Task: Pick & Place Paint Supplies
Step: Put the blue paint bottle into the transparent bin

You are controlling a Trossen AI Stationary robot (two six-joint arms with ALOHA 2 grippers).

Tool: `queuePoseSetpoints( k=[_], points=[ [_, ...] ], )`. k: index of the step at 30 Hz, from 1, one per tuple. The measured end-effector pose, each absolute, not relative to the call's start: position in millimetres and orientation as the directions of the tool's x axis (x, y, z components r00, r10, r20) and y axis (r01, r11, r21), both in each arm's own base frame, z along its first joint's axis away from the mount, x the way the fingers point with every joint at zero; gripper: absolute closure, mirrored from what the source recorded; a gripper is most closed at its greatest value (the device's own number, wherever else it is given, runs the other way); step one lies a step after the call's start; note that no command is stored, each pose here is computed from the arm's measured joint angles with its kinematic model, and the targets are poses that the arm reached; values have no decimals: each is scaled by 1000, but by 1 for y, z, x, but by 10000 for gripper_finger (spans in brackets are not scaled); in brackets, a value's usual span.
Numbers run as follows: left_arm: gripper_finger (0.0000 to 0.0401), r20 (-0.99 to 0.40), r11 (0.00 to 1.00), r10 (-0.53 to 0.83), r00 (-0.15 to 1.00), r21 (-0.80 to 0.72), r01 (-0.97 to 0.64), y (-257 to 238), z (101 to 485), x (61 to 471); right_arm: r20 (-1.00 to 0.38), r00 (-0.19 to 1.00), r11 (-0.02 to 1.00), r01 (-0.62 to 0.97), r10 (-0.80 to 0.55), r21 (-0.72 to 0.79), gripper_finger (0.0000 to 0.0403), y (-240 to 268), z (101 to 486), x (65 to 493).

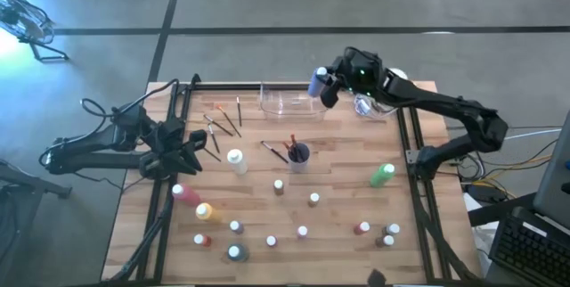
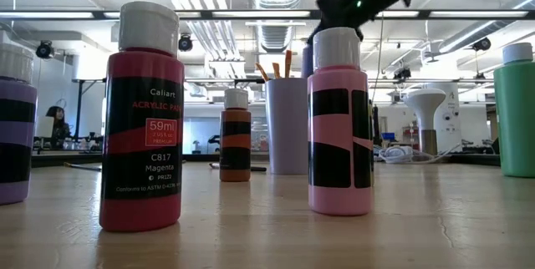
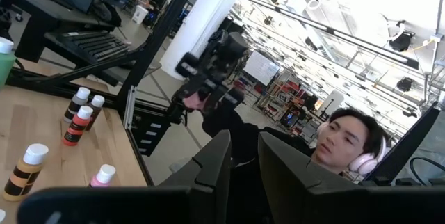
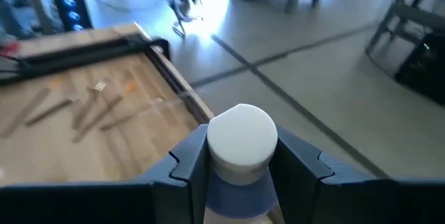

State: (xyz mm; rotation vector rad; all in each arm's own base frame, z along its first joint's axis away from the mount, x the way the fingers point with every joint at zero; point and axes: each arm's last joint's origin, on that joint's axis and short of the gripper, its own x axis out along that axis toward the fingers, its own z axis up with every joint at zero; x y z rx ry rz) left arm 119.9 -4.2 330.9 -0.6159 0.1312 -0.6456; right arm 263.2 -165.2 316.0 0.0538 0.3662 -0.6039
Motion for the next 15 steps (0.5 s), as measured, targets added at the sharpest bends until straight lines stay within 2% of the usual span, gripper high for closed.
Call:
queuePoseSetpoints(
  k=[7, 15],
  points=[
    [320, 72, 628, -599, 798, -575, 524, -4, 331, 120, -427, 736, 823, 568, -526, -34, 284, -193, 291, 272],
    [320, 72, 628, -599, 798, -575, 524, -4, 331, 120, -408, 753, 828, 561, -516, -12, 277, -213, 275, 277]
  ],
)
